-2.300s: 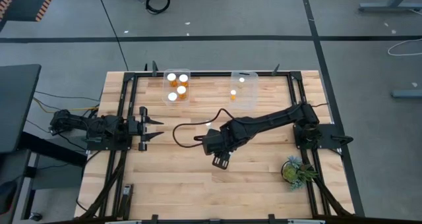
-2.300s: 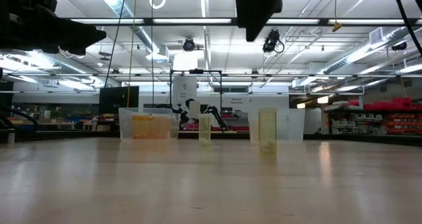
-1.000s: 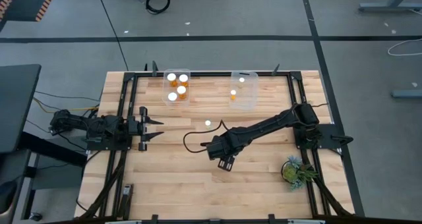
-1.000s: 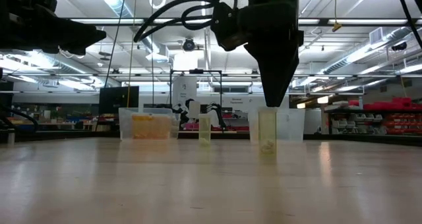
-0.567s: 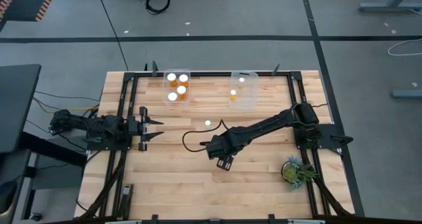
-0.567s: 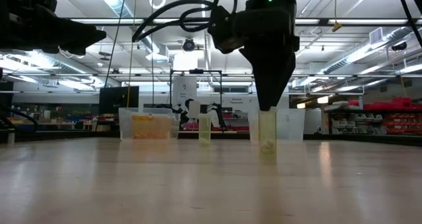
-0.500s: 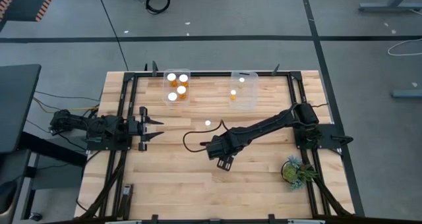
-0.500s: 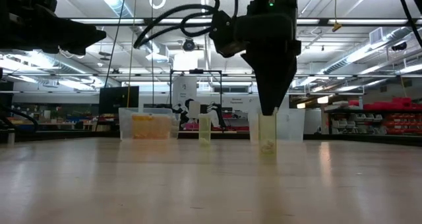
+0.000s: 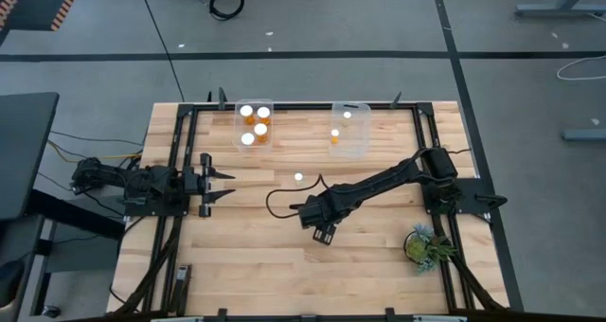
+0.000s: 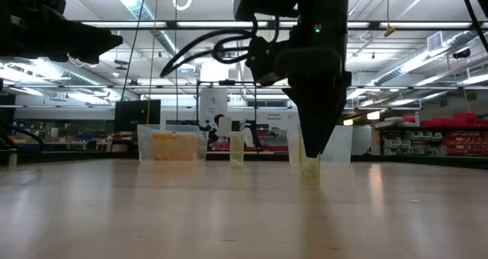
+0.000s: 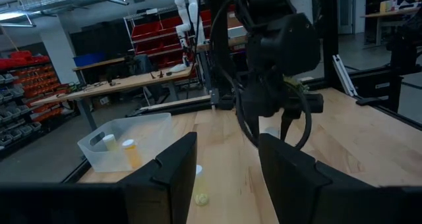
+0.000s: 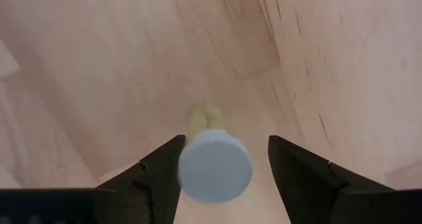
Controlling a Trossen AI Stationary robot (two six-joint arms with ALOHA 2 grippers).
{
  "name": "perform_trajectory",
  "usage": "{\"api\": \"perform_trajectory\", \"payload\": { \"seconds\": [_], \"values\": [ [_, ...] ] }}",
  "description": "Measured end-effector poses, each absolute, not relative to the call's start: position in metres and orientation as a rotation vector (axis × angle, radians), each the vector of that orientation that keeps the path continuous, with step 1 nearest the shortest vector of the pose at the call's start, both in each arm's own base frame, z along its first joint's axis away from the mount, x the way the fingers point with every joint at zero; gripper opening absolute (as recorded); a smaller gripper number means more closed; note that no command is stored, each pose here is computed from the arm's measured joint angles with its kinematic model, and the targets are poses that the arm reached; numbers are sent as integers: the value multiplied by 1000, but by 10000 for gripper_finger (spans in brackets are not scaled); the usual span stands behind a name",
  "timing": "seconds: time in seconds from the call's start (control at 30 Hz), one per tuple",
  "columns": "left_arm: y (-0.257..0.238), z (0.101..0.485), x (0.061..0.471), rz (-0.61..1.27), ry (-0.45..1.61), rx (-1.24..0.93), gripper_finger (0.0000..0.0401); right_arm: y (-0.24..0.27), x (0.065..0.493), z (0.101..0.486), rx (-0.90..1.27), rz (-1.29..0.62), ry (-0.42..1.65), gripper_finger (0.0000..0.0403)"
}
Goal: Pick and place medicine bottles into bin by pill shape (circle, oval)
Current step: Put the yellow tablet bottle into the right transparent bin
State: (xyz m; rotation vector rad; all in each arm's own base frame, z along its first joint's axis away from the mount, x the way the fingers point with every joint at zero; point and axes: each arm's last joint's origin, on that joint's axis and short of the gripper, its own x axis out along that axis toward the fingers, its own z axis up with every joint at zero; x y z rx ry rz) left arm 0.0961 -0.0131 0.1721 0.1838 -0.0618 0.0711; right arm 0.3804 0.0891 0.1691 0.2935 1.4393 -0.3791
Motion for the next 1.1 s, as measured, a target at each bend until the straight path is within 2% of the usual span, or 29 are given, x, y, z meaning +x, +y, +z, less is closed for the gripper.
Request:
{"api": "perform_trajectory", "payload": {
  "seconds": [0.47, 1.1],
  "values": [
    [-13, 172, 96, 71, -62, 184, 172, 86, 380, 156, 324, -349, 1416, 221],
    [-13, 172, 96, 71, -62, 184, 172, 83, 383, 156, 333, -350, 1403, 152]
  ]
}}
